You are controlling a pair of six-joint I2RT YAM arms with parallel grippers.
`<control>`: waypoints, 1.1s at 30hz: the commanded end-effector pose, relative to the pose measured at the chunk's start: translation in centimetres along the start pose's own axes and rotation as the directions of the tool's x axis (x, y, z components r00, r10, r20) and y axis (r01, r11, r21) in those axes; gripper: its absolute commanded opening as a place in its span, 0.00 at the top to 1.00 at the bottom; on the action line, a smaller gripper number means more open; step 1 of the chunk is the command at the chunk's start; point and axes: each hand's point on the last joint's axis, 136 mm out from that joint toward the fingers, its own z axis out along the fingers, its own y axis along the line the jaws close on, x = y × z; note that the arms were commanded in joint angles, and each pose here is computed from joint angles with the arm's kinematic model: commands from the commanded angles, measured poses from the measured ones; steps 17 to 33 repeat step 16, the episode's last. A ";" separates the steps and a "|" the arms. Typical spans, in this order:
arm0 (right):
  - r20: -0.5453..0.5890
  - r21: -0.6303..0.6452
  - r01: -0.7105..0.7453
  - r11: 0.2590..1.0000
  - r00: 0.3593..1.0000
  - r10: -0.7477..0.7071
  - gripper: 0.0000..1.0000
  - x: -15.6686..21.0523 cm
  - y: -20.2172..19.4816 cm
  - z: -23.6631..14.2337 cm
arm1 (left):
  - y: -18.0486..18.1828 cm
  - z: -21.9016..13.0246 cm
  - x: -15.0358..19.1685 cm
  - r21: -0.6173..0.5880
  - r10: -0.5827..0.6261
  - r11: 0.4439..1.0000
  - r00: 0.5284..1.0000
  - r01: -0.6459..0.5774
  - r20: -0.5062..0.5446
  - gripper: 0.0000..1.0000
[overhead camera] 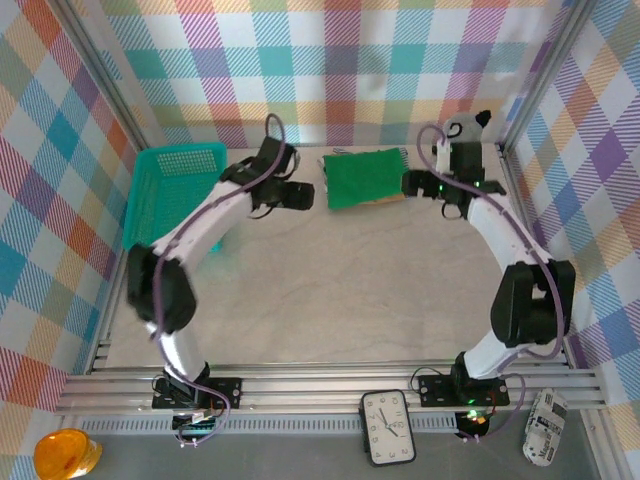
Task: Fold and stack the tank tops
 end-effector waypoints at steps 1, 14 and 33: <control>0.121 0.096 -0.045 0.994 0.992 0.033 0.01 1.4 -2.1 0.1 | 3.5 -0.9 3.6 -0.099 0.006 0.995 0.999 -0.003 0.035 0.00; 0.147 0.174 -0.014 0.985 0.989 -0.012 0.01 7.1 -4.3 1.1 | 11.7 -1.2 11.4 -0.167 -0.079 0.980 0.981 0.109 0.177 0.00; 0.166 0.170 -0.015 0.985 0.986 -0.014 0.01 6.9 -4.1 0.9 | 12.0 -0.9 11.4 -0.162 -0.087 0.980 0.981 0.116 0.173 0.00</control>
